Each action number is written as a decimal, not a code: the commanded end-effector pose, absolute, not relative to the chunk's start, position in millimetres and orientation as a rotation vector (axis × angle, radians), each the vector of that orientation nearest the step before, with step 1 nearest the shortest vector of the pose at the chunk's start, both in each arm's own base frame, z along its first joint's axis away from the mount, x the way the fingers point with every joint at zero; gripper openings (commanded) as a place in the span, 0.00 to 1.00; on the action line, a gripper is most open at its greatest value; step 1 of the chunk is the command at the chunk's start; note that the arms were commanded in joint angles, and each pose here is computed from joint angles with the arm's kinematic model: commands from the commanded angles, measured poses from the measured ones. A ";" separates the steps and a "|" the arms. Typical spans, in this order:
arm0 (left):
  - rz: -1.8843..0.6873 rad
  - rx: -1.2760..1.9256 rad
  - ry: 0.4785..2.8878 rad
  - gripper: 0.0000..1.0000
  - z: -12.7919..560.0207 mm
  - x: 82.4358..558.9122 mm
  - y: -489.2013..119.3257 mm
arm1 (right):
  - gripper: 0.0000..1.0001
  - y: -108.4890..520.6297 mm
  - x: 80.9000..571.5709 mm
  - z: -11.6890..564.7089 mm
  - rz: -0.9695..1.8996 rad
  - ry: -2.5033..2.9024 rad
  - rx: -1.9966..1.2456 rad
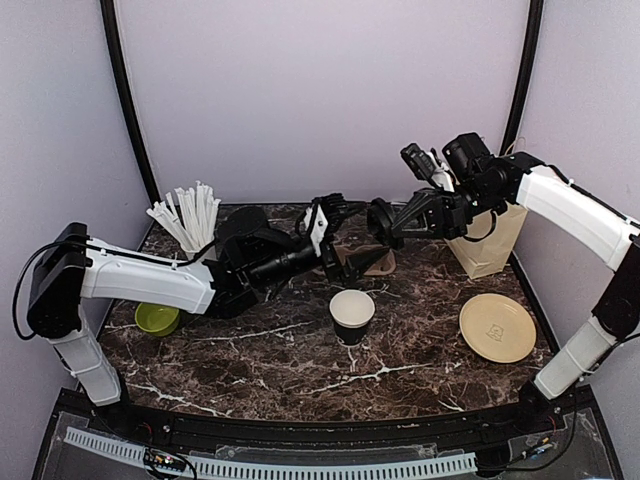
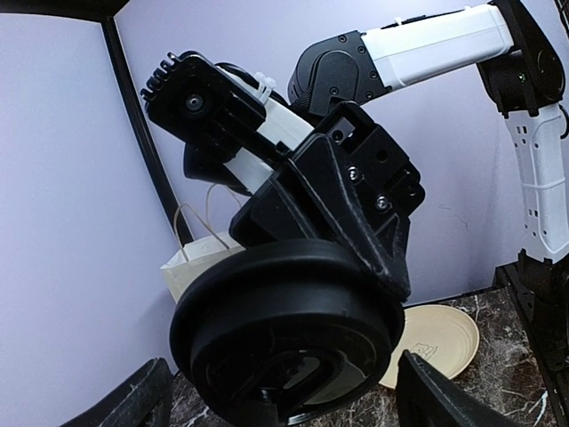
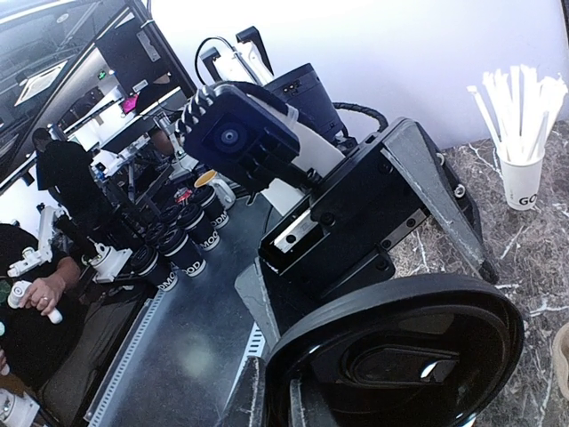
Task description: Pack the takeout coffee
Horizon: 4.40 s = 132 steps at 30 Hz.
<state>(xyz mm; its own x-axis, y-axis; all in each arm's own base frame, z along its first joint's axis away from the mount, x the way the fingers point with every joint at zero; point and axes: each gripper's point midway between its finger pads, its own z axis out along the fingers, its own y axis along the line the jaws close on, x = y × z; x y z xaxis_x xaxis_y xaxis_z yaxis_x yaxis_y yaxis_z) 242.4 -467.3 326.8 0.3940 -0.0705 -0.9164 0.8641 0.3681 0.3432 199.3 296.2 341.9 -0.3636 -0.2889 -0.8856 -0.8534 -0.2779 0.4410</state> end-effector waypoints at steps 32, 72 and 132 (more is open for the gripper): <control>-0.693 0.894 0.947 0.81 355.1 250.3 -472.0 | 0.06 298.7 197.8 342.8 1.704 1.496 -1.411; -0.374 1.289 2.194 0.74 247.3 207.7 -349.7 | 0.09 280.8 313.3 69.8 0.628 2.313 -1.439; -0.311 1.622 2.315 0.72 172.5 208.7 -422.3 | 0.31 266.1 283.0 97.8 0.837 2.225 -1.416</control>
<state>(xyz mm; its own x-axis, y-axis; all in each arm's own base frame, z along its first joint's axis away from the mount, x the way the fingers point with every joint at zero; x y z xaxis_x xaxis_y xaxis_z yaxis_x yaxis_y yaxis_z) 207.6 -426.8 165.1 -0.3274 0.8688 -0.3716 0.9397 0.3403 -0.0324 280.3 266.0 96.0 -0.4408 -0.7035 -0.5574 -0.8975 0.3377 0.2836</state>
